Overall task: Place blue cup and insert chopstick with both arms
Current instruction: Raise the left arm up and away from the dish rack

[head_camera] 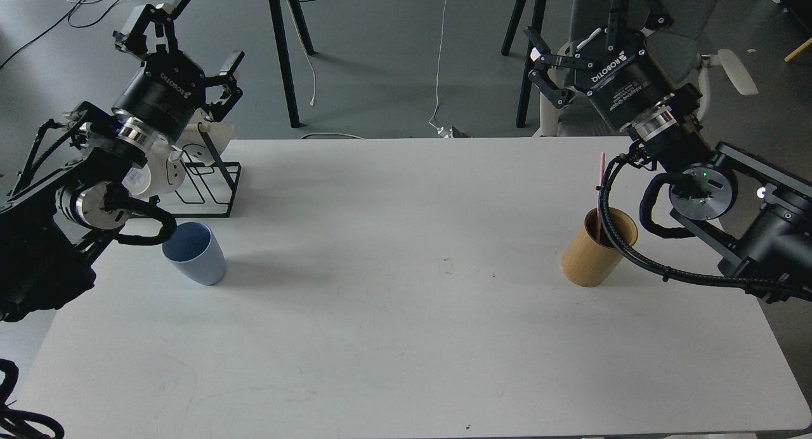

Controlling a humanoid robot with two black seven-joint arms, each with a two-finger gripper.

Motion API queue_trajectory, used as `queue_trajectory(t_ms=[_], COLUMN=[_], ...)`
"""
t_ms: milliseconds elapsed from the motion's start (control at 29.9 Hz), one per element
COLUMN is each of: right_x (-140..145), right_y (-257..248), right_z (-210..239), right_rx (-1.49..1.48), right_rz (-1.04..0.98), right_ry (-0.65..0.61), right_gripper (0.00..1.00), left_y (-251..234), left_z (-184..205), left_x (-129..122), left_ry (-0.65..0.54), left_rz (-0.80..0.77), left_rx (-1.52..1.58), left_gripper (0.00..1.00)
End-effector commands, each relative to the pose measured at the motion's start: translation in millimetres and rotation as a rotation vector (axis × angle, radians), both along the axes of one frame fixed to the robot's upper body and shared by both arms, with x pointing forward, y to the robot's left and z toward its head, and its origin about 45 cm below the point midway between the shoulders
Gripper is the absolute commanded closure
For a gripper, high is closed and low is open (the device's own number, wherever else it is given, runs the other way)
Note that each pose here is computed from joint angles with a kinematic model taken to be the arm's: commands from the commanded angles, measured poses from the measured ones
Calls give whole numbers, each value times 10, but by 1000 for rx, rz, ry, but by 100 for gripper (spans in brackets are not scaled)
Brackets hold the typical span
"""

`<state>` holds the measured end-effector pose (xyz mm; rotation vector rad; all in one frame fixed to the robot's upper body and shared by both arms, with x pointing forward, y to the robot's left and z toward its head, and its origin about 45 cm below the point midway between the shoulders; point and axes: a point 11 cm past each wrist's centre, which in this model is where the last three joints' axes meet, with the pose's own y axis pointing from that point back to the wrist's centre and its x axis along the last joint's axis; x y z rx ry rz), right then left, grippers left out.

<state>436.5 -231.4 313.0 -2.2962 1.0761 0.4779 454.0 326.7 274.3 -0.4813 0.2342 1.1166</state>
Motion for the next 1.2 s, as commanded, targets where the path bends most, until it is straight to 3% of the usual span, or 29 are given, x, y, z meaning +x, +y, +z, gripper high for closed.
queue_trajectory(t_ms=[0, 401, 635, 869, 1036, 1170], right_x=[-25, -26, -36, -39, -46, -50], right_y=[-17, -66, -90, -161, -267, -266], right_z=[5, 12, 69, 72, 42, 31], right_rx=[5, 26, 31, 13, -7, -9], right_rz=[0, -16, -16, -26, -44, -43], right_ry=[1, -1, -13, -16, -10, -9], right_gripper=[1, 1, 1, 1, 1, 1], left_y=[28, 267, 157, 386, 846, 1135], left_z=[69, 299, 1016, 1469, 1374, 1063], left_x=[0, 42, -124, -378, -656, -843], left_ry=[-20, -73, -224, -288, -208, -125], left_rz=[12, 72, -55, -126, -168, -262], left_rx=[-30, -47, 50, 520, 1057, 1441], left_gripper=[1, 0, 0, 0, 0, 0])
